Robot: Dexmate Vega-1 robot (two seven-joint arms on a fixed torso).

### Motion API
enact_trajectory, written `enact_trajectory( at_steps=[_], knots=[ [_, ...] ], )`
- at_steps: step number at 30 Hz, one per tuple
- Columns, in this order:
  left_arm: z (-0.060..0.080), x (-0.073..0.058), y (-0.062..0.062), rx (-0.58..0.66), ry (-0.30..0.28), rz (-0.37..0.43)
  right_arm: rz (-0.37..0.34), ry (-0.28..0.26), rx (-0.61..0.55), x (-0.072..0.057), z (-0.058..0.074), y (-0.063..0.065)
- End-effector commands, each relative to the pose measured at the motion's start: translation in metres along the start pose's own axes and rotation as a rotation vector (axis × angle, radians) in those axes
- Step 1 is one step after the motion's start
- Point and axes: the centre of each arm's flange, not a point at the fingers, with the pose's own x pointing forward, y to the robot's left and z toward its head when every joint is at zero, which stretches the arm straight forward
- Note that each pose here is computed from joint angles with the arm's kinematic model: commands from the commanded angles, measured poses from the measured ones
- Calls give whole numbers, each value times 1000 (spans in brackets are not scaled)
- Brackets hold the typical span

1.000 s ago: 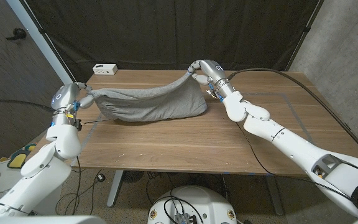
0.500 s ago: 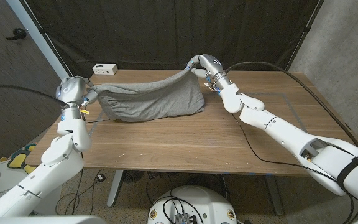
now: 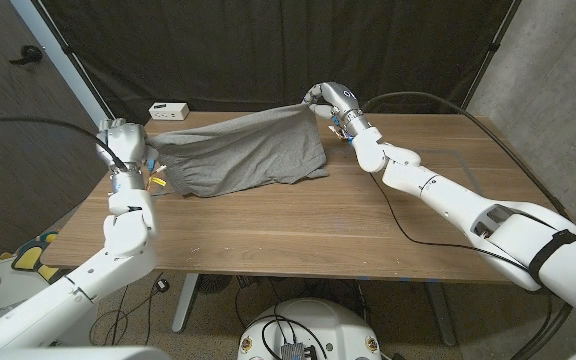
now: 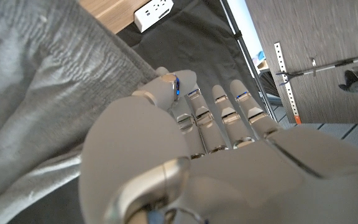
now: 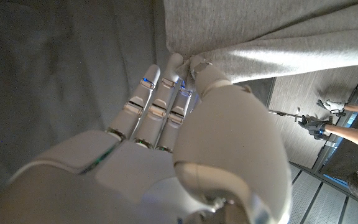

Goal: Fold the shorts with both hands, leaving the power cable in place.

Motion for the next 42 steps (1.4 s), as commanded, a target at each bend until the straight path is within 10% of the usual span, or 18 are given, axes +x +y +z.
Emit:
enact_trajectory(
  at_steps=[1, 18, 42],
  knots=[
    [8, 8, -6, 163, 36, 60, 12, 25, -25, 18, -10, 5],
    [33, 22, -21, 266, 63, 112, 88, 31, -76, 56, -2, 31],
    [58, 48, -79, 600, -23, -1, 460, 333, -203, 89, 1, 63]
  ],
)
